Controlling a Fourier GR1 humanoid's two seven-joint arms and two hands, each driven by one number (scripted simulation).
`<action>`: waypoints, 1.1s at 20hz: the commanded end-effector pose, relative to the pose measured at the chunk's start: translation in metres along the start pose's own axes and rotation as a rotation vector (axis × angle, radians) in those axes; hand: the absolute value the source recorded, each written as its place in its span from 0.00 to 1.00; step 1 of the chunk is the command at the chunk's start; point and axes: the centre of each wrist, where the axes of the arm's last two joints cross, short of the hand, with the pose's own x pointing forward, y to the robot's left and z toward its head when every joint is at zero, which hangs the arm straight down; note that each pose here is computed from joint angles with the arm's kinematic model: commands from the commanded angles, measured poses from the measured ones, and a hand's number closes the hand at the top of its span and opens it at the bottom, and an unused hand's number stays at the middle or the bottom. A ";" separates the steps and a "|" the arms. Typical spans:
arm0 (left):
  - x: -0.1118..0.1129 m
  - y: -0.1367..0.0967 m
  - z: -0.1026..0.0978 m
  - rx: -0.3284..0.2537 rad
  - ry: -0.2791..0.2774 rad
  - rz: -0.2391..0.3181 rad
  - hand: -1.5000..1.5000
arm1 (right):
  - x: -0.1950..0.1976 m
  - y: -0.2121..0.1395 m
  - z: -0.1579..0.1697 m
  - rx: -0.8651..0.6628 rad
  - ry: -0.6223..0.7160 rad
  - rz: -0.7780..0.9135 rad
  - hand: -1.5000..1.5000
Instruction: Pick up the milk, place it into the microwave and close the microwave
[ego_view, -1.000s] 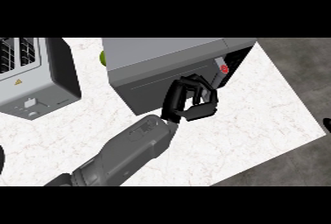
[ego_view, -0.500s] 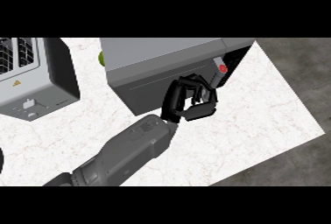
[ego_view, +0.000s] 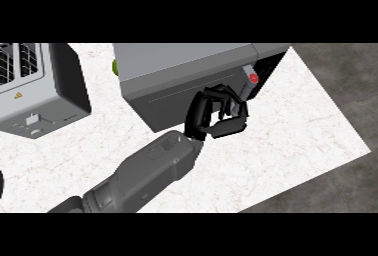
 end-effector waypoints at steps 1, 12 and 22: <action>0.008 0.006 -0.022 0.017 0.003 -0.018 1.00 | 0.003 0.002 -0.004 0.040 -0.015 -0.038 0.00; 0.005 0.006 -0.021 0.022 -0.012 -0.011 1.00 | 0.007 -0.002 -0.007 0.086 0.014 -0.061 0.00; 0.008 0.003 -0.025 0.031 -0.019 -0.008 1.00 | 0.015 -0.011 -0.012 0.128 0.017 -0.047 0.00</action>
